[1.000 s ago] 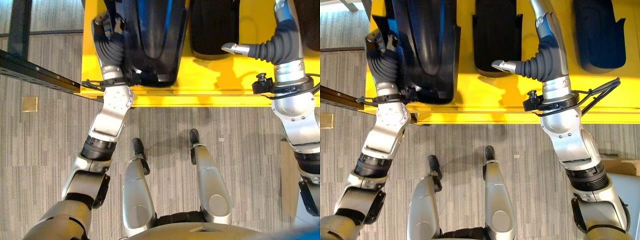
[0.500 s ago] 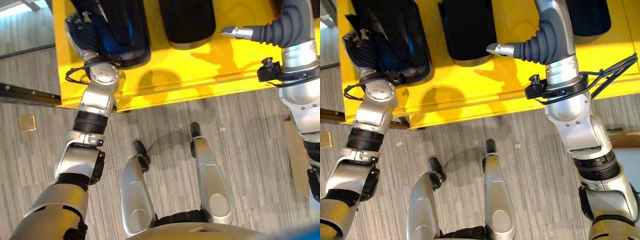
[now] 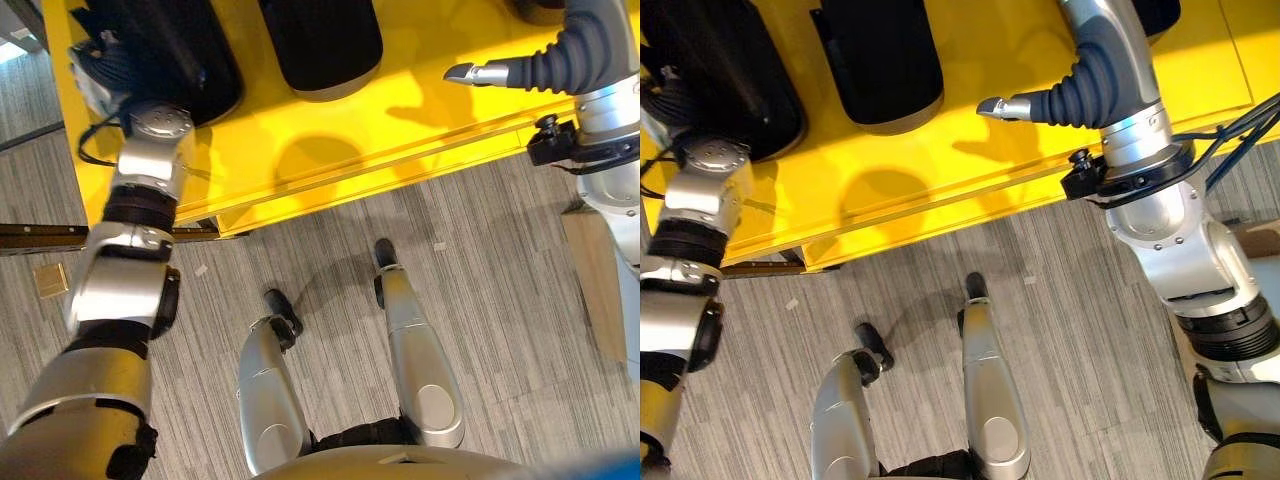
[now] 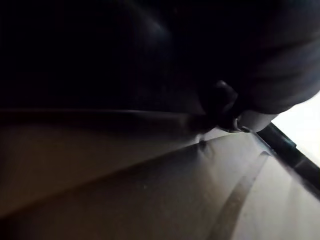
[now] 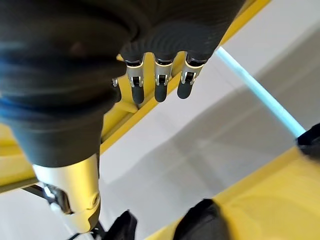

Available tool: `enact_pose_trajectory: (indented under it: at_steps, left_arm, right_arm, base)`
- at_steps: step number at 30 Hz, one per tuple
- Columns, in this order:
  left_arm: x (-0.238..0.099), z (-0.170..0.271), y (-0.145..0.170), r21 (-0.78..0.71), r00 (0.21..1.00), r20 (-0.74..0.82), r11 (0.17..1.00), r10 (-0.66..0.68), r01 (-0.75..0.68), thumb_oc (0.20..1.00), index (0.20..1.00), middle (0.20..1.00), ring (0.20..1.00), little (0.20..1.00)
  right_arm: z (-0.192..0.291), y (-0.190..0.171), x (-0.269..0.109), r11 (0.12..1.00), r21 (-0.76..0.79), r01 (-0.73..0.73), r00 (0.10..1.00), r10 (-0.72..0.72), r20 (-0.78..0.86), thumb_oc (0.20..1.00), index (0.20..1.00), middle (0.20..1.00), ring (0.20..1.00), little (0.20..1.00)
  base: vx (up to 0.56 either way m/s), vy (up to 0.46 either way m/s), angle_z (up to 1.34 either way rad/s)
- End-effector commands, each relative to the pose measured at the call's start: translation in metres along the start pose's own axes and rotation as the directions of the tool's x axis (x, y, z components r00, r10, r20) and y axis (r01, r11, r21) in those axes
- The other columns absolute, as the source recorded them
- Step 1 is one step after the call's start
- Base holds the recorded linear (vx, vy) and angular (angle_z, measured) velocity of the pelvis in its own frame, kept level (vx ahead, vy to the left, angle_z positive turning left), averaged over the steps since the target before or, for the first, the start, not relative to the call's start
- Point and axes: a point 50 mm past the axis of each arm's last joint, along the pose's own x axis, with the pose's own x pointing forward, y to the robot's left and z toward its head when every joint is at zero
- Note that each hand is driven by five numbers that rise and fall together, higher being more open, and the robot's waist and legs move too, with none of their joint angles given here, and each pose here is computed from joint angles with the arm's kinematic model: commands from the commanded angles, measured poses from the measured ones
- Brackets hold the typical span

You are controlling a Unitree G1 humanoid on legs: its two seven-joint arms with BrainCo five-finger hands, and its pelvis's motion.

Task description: Move parts from the plastic box to the shelf.

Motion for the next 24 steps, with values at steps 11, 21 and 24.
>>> enact_pose_trajectory:
  at_steps: [11, 21, 24]
  left_arm:
    - [0.036, -0.005, 0.047, 0.246, 0.988, 0.050, 0.957, 0.144, -0.152, 0.200, 0.200, 0.200, 0.200, 0.200]
    - [0.037, -0.019, 0.049, 0.319, 0.995, 0.034, 0.943, 0.092, -0.098, 0.200, 0.200, 0.200, 0.200, 0.200]
    - [0.036, -0.023, 0.049, 0.371, 0.995, 0.071, 0.923, 0.076, -0.097, 0.200, 0.200, 0.200, 0.200, 0.200]
  right_arm:
    - [0.019, -0.012, 0.006, 0.996, 0.068, 0.058, 0.993, -0.064, 0.098, 1.000, 1.000, 1.000, 1.000, 1.000]
    - [0.017, -0.013, 0.003, 0.996, 0.067, 0.056, 0.995, -0.062, 0.084, 1.000, 1.000, 1.000, 1.000, 1.000]
    - [0.018, -0.013, 0.002, 0.996, 0.070, 0.057, 0.995, -0.062, 0.082, 1.000, 1.000, 1.000, 1.000, 1.000]
  base:
    - [0.00, 0.019, 0.00]
    - [0.00, 0.000, 0.00]
    - [0.00, 0.000, 0.00]
